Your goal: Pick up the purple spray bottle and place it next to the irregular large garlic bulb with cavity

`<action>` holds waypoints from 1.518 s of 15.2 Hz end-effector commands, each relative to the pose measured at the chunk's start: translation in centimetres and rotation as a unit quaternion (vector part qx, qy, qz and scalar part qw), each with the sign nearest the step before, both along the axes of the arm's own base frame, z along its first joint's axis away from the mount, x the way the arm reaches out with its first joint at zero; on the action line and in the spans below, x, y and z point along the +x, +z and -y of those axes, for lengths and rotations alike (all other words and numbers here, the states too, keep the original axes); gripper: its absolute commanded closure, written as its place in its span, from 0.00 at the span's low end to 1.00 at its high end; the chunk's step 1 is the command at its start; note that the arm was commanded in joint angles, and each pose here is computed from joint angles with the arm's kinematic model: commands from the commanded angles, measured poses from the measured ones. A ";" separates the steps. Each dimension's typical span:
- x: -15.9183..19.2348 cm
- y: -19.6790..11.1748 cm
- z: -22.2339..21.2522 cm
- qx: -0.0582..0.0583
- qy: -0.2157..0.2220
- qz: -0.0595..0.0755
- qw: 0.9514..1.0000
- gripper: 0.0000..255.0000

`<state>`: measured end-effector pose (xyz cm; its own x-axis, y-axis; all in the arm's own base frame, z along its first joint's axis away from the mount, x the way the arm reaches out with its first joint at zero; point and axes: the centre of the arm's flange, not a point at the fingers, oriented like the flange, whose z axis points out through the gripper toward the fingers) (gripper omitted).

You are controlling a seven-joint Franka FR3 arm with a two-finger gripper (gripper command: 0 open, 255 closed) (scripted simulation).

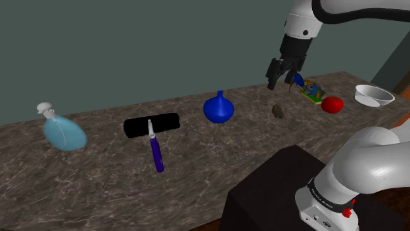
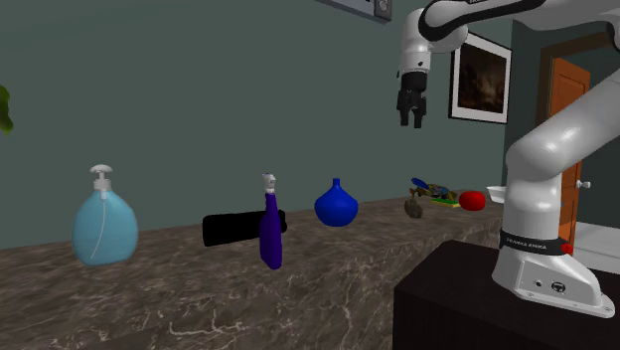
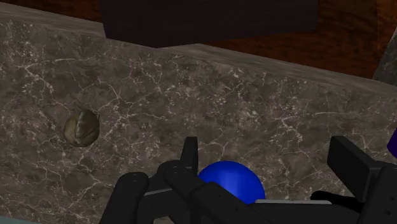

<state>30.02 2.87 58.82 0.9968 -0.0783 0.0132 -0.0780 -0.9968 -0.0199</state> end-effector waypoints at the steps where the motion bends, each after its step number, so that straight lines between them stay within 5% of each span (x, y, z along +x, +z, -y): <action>1: 0.0 0.0 0.0 0.000 0.000 0.000 1.000 0.00; 23: 11.3 -7.8 -25.8 -0.008 -0.037 0.007 0.999 0.00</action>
